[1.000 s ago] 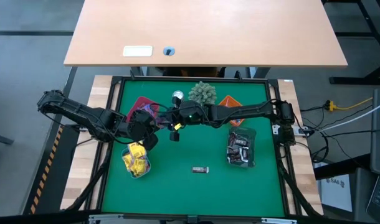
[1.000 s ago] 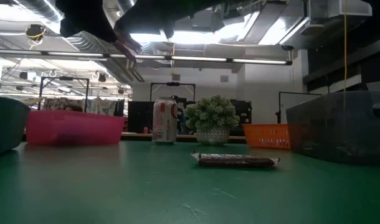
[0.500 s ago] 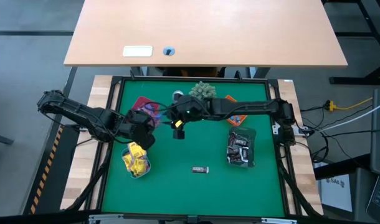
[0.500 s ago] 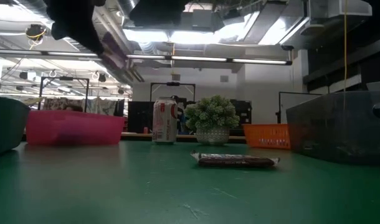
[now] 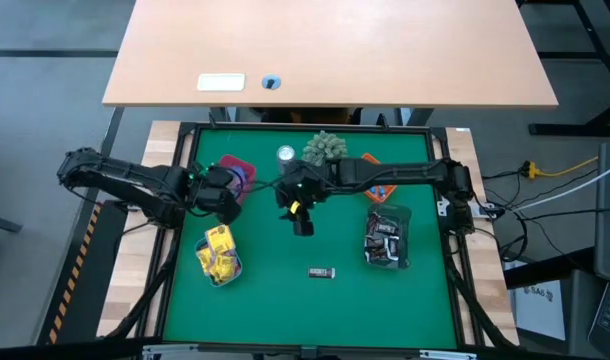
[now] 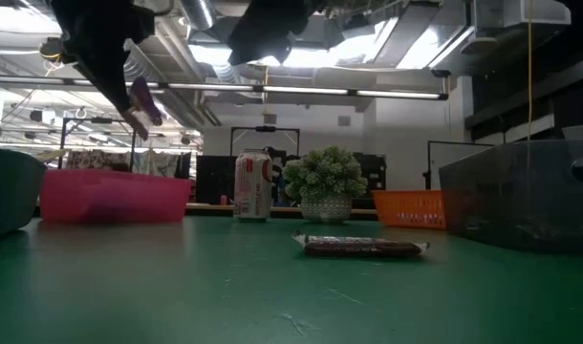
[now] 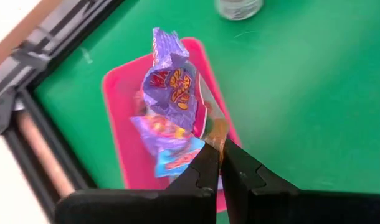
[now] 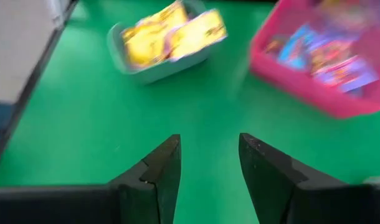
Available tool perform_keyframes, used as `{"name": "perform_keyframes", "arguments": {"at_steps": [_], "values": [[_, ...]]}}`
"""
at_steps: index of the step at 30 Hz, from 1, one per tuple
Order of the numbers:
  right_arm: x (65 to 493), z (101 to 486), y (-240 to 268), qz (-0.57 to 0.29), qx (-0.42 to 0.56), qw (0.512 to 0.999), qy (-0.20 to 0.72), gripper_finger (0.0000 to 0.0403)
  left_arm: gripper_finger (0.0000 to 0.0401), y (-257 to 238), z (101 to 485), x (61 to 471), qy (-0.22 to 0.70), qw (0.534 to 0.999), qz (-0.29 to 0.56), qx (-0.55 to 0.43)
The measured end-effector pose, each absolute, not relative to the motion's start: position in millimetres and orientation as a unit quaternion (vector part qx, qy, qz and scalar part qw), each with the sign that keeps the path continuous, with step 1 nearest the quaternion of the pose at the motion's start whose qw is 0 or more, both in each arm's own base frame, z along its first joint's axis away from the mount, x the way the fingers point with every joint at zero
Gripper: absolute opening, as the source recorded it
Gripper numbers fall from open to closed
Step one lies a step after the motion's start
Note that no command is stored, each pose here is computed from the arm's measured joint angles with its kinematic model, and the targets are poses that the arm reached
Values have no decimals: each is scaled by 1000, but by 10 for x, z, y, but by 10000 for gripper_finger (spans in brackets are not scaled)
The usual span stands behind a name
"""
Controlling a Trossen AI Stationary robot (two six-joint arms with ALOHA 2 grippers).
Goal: Sort candy
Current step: Put the purple gummy into the red transparent bin, then put the brown chocolate candy into the black bin
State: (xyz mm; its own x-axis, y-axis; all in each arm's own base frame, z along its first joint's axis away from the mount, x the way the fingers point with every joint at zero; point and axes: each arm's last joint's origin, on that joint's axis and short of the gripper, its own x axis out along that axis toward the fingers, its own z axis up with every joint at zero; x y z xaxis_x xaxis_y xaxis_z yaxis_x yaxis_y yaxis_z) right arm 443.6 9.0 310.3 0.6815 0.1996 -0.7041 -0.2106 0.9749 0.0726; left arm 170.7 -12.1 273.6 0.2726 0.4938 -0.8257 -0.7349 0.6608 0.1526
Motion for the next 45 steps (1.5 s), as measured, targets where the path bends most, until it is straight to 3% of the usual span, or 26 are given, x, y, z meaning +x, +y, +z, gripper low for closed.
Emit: {"name": "perform_keyframes", "arguments": {"at_steps": [8, 27, 37, 45], "values": [[4400, 2964, 312, 148, -6, 890, 431, 161, 0, -6, 2725, 1647, 480, 758, 423, -126], [4342, 2695, 676, 177, -24, 843, 508, 161, 1, 25, 2730, 1645, 474, 757, 434, -117], [4190, 2642, 863, 188, -38, 804, 563, 161, 78, 25, 2729, 1641, 476, 756, 434, -117], [4039, 2607, 1043, 140, -47, 773, 616, 161, 86, 22, 2731, 1659, 470, 760, 432, -124]]}}
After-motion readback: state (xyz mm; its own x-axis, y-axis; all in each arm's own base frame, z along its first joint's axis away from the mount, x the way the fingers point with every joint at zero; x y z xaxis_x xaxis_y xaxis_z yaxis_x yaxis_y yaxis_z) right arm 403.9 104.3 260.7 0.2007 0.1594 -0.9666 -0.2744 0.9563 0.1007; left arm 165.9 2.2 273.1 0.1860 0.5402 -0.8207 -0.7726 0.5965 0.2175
